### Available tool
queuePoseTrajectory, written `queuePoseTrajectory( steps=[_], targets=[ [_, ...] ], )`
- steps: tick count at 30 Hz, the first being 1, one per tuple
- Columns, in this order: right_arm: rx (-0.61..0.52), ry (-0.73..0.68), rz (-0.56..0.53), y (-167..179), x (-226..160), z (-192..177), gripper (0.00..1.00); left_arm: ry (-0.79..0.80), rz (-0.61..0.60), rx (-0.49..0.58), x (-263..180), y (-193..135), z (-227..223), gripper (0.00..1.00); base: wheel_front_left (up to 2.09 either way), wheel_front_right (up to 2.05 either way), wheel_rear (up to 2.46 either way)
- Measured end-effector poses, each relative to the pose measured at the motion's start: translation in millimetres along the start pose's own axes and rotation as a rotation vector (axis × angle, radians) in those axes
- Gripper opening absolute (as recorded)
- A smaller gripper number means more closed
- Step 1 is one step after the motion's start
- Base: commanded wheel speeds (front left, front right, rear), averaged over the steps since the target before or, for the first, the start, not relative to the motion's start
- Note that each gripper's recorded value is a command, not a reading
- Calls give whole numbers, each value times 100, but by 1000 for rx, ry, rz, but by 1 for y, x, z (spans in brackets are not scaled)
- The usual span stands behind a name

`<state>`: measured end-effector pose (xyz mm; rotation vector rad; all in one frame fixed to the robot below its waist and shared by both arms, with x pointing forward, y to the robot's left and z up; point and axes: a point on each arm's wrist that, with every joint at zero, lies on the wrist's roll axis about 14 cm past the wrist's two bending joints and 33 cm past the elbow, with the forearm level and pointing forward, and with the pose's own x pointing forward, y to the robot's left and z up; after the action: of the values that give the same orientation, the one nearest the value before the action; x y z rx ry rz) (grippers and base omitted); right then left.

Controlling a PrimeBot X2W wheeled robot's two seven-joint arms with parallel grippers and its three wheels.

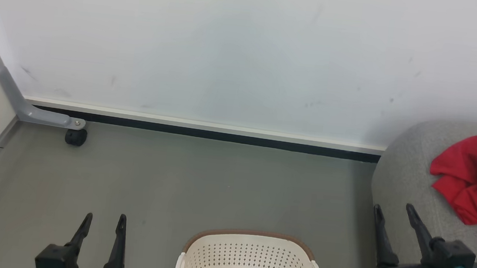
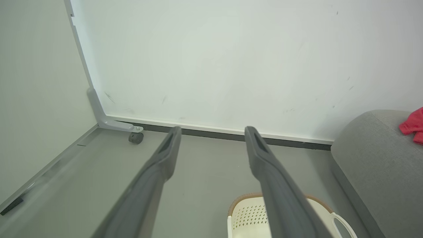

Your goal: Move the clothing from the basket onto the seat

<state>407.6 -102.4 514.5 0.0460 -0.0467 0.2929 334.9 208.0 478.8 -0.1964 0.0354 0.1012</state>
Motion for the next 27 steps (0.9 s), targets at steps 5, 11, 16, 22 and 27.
queuePoseTrajectory(
  steps=[5, 11, 16, 22, 27],
  targets=[
    [12, -1, 10, 11, -14, -2, 100, -36, 12, 5, -10, 2, 8, 100, 0, 0, 0],
    [27, 11, -2, 13, -28, -8, 100, -56, 12, 3, -14, 0, 13, 100, 0, 0, 0],
    [30, 8, -18, 13, -37, -9, 100, -59, 31, 3, -18, 6, 13, 100, 0, 0, 0],
    [29, -7, -51, 6, -48, -5, 100, -65, 8, 2, -17, -2, 15, 100, 0, 0, 0],
    [29, -17, -90, -5, -55, -2, 100, -71, -12, 20, -13, -8, 16, 100, 0, 0, 0]
  ],
)
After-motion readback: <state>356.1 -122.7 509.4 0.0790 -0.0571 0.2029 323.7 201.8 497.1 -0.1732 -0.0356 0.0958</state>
